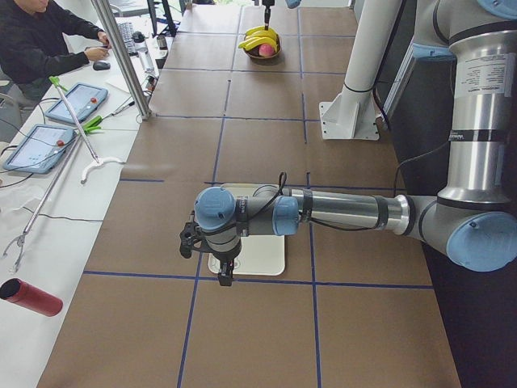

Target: Transfer all bananas from basket to plate

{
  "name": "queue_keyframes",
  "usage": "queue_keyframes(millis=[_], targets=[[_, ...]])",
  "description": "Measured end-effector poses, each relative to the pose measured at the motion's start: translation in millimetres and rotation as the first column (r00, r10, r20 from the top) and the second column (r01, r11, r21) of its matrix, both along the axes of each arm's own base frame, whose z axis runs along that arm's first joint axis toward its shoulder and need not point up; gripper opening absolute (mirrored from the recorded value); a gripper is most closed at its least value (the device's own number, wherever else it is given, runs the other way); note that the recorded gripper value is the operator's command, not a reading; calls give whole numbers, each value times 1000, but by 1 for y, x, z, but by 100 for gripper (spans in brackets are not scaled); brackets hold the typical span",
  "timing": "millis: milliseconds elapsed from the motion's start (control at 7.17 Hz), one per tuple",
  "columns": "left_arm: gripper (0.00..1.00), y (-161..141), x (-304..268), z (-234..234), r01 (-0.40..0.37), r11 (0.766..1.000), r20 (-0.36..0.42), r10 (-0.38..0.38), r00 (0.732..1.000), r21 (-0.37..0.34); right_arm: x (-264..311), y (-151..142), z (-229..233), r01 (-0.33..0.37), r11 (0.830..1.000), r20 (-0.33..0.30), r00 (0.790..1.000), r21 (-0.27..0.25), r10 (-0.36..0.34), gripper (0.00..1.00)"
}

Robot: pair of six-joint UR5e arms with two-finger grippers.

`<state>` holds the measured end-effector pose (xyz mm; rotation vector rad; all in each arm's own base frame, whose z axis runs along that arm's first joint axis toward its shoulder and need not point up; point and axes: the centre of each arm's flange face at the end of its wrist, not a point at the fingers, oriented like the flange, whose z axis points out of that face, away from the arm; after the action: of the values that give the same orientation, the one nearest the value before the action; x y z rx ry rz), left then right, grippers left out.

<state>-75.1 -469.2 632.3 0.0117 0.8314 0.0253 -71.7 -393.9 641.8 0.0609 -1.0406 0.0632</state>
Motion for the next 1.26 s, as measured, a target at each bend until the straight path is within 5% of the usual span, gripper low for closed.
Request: queue_keyframes(millis=[418,976,1255], targets=[[100,0,0,0,0,1000,0,0,1000,0,49,16,-2,-88,993,49,995,84,84,2],[100,0,0,-2,4,1000,-1,-4,1000,-1,140,36,-23,-200,957,180,970,209,163,0],[100,-4,0,-36,65,998,-7,-65,998,1,134,3,-60,-187,958,232,963,216,135,0]])
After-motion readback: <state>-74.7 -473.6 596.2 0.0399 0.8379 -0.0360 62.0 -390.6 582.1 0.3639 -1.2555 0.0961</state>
